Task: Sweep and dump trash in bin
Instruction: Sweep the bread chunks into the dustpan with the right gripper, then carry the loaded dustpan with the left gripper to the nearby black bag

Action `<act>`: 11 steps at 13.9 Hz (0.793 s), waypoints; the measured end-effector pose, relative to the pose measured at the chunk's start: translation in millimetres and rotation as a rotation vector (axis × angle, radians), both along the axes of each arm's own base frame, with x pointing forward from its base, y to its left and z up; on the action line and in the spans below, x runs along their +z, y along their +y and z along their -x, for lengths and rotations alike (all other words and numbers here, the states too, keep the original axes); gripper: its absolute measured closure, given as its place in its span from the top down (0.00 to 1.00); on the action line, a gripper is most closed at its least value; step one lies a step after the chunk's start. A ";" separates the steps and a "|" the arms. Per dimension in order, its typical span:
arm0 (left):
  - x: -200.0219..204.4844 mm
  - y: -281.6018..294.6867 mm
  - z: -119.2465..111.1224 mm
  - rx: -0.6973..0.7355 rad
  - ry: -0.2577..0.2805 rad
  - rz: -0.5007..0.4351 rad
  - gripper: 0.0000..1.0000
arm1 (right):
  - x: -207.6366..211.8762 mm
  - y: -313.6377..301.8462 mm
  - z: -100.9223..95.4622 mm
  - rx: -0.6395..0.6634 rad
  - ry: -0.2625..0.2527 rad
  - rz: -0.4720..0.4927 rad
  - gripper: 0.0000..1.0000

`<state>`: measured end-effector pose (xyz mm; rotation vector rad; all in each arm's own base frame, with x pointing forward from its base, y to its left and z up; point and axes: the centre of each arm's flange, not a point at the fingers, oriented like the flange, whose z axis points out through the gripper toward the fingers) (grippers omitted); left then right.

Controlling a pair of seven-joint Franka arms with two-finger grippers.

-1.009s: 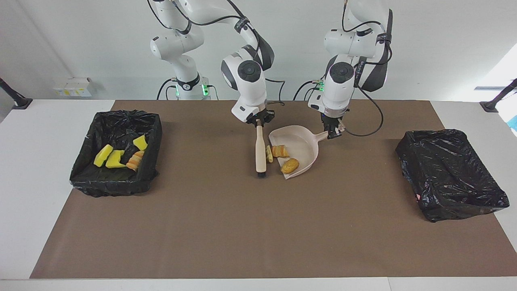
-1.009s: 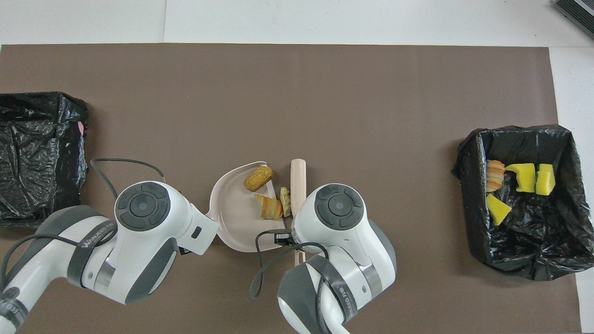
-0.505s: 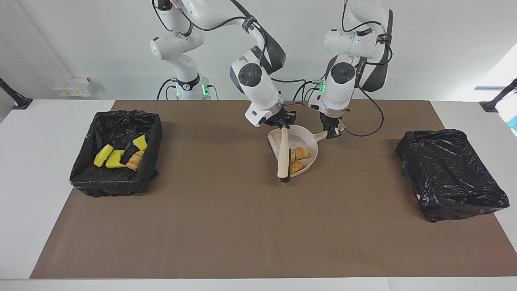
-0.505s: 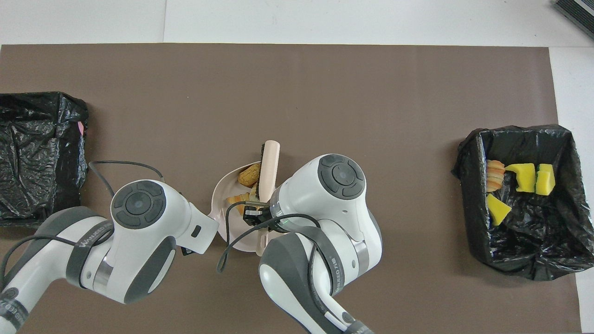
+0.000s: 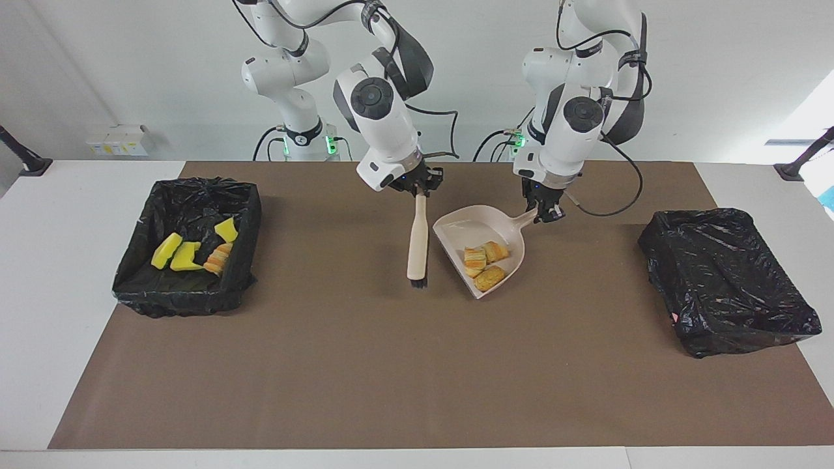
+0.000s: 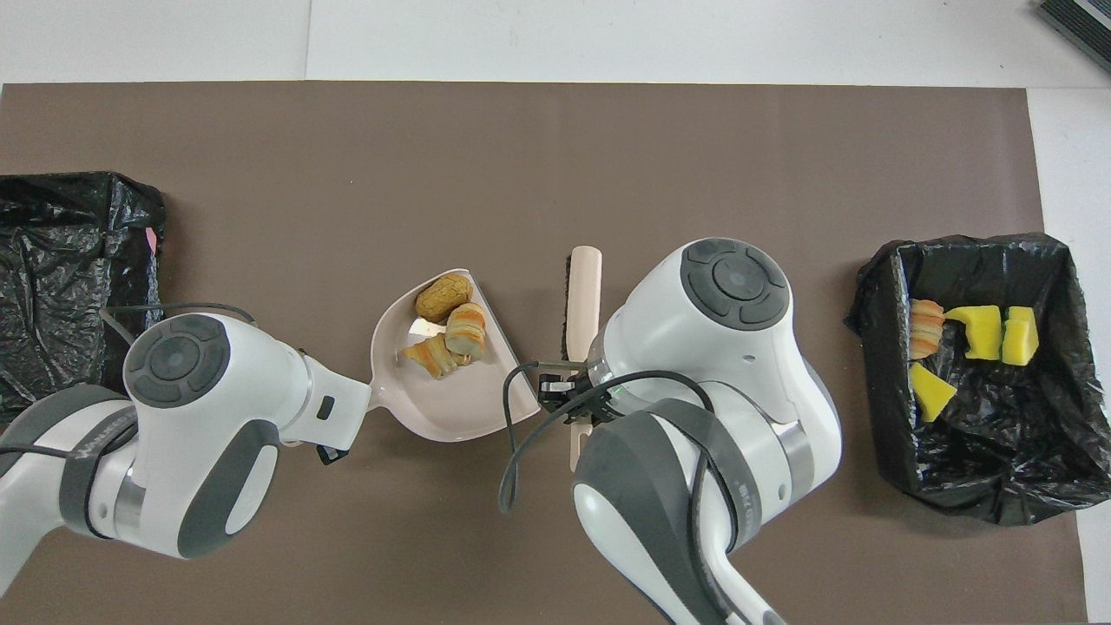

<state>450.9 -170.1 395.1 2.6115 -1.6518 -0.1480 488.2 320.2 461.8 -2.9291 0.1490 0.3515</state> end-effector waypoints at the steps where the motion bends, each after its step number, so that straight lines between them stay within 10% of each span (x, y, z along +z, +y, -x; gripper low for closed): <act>1: 7.8 11.1 -1.3 0.032 -0.002 0.001 0.31 | 3.8 -1.4 2.1 0.015 -0.015 0.021 0.26; 5: 51.8 62.8 -10.5 0.159 -0.034 0.012 0.31 | -9.9 13.5 17.8 0.045 -0.024 0.036 0.26; 11: 97.9 168.2 -36.3 0.384 -0.062 0.015 0.31 | -44.6 100.4 109.1 0.095 0.002 0.105 0.26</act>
